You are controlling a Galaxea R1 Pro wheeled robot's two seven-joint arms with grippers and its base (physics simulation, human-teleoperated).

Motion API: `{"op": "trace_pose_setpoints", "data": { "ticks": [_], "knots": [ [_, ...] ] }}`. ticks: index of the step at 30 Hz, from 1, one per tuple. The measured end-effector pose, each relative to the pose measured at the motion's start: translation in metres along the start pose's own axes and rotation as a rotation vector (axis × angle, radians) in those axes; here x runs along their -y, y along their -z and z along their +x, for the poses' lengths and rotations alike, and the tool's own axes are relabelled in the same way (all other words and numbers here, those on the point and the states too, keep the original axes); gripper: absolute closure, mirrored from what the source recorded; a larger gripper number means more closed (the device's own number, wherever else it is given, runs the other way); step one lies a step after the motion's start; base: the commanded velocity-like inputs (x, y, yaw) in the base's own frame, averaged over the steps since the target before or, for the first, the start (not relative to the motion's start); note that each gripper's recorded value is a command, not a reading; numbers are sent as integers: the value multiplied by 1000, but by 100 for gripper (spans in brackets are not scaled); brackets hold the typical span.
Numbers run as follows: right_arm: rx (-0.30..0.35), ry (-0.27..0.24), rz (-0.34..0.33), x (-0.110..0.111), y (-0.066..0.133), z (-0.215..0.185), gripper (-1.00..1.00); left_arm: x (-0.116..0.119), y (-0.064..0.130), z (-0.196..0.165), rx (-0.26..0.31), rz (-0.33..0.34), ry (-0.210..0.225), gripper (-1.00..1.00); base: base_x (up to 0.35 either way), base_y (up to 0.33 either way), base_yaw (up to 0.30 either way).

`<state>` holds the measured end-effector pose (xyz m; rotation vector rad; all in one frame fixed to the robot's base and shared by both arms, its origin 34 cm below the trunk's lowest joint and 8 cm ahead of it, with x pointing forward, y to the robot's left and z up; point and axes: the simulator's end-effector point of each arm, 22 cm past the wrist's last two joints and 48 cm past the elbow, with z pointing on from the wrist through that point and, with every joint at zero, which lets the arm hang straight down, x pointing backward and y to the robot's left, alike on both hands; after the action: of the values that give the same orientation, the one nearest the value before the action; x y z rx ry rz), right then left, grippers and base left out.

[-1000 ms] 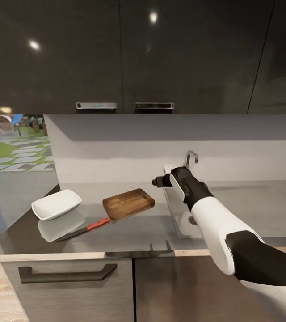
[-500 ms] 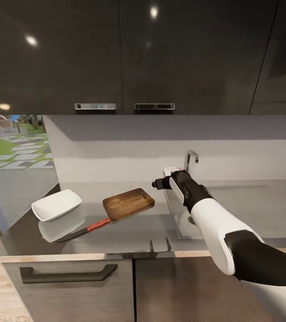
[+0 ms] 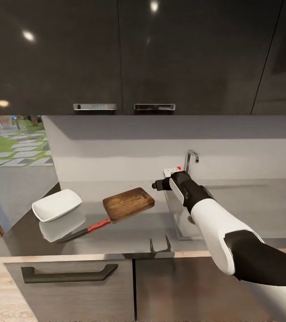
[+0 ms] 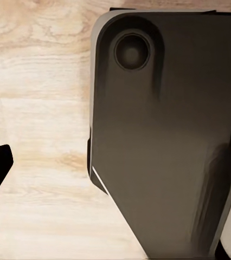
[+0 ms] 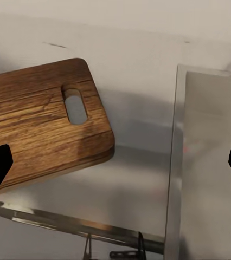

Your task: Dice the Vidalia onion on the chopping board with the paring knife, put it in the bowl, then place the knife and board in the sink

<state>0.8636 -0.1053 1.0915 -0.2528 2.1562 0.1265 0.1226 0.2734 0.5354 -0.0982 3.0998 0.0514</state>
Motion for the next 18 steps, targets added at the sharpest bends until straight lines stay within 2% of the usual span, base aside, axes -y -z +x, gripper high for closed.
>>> {"op": "trace_pose_setpoints", "data": {
  "ticks": [8,18],
  "knots": [
    [-14,-3,-2,0,-1,0,-100,-1,11,6,-13,-1,0,-100,0,0,0],
    [-30,-6,-4,1,-9,8,-100,-1,11,11,-27,-1,-1,-100,0,0,0]
  ]
}}
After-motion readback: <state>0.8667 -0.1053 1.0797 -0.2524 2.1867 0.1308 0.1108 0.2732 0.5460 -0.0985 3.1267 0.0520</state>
